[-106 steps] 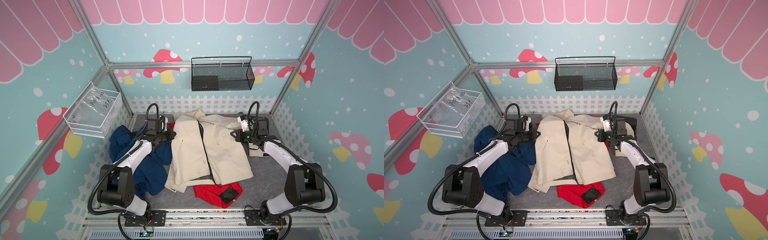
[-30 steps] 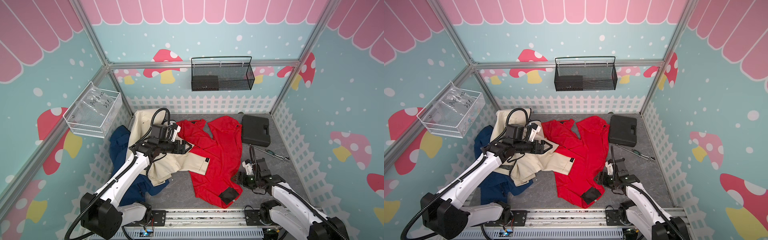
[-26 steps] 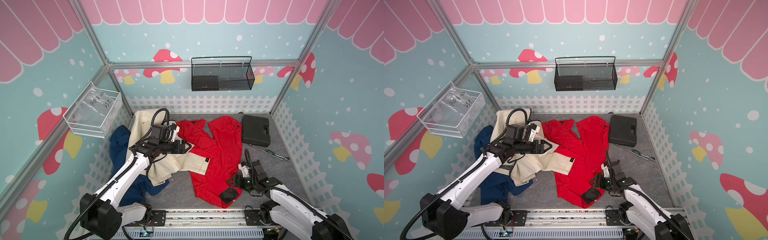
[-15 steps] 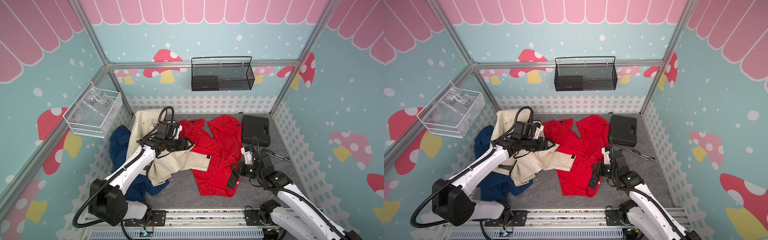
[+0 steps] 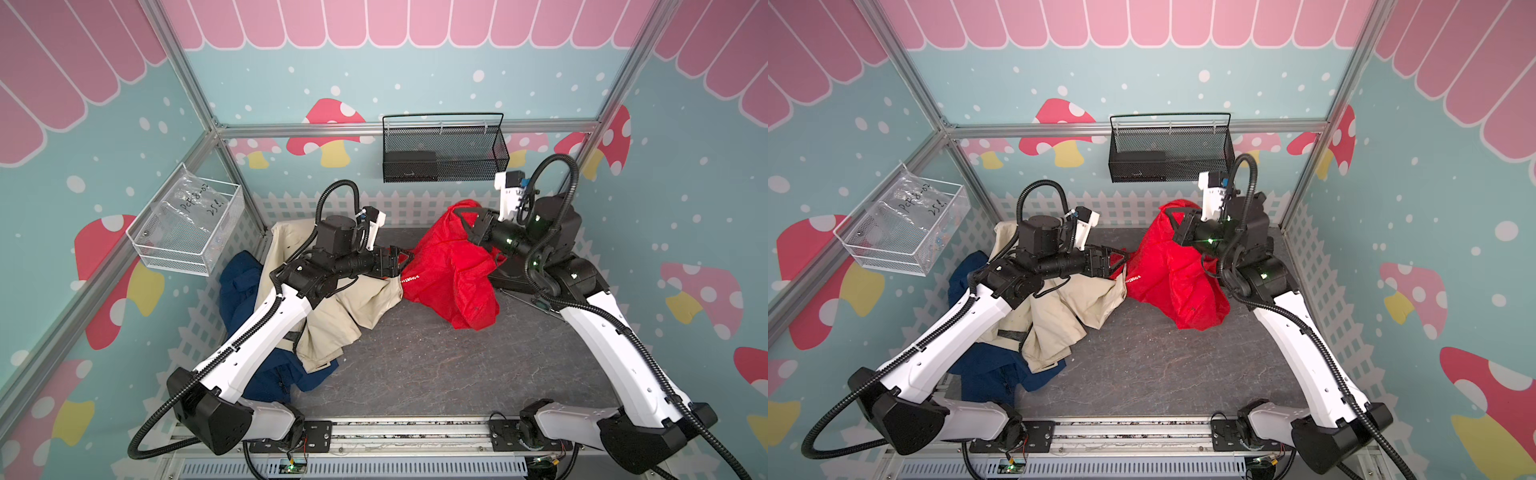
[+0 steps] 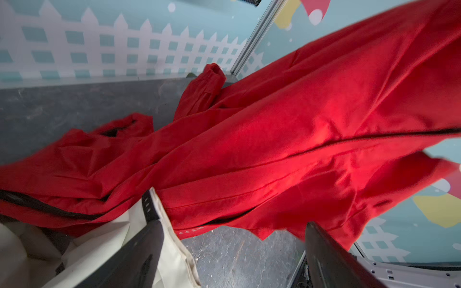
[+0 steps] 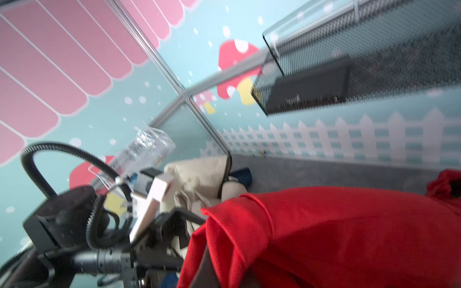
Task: Unzip the jacket
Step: Flatten out the jacket at the center of the board.
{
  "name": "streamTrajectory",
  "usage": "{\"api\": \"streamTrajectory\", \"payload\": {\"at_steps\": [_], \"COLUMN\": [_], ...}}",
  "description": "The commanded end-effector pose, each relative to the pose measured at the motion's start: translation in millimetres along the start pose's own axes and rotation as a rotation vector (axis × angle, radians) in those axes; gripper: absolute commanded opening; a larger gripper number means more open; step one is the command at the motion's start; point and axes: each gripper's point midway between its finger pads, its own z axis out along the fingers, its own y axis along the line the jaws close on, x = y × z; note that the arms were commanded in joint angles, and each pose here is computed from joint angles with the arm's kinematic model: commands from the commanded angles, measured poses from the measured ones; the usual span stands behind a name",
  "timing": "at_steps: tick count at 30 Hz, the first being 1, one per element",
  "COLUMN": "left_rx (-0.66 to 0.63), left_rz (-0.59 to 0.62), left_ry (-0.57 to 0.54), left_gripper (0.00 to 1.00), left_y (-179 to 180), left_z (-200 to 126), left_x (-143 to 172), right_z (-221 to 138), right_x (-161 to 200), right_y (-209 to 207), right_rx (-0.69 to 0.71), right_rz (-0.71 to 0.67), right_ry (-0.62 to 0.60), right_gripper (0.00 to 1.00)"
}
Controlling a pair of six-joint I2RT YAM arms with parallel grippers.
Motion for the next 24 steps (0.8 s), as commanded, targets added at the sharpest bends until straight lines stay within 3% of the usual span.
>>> {"api": "streamTrajectory", "payload": {"at_steps": [1,7,13,18,24], "left_rx": [0.057,0.159,0.183,0.176,0.099], "left_rz": [0.082,0.168,0.184,0.232,0.461], "left_ry": [-0.135,-0.325,-0.348,-0.411,-0.448], "left_gripper": [0.91,0.92,0.92,0.95,0.99], "left_y": [-31,-74,-89,-97,-100], "left_z": [-25,-71,-90,-101,-102], "left_x": [-40,-78,-85,-92,-112], "right_z": [-10,-5,-6,4,15], "right_x": [-84,-146,-173,-162,-105], "right_y": [48,85,106,111,121], "right_rx": [-0.118,-0.227,-0.308,-0.365,-0.508], "right_rz": [-0.099,-0.154,-0.194,-0.21,-0.365], "right_ry": [-0.253,-0.415,-0.507,-0.463,-0.257], "right_gripper": [0.0,0.0,0.0,0.0,0.0]}}
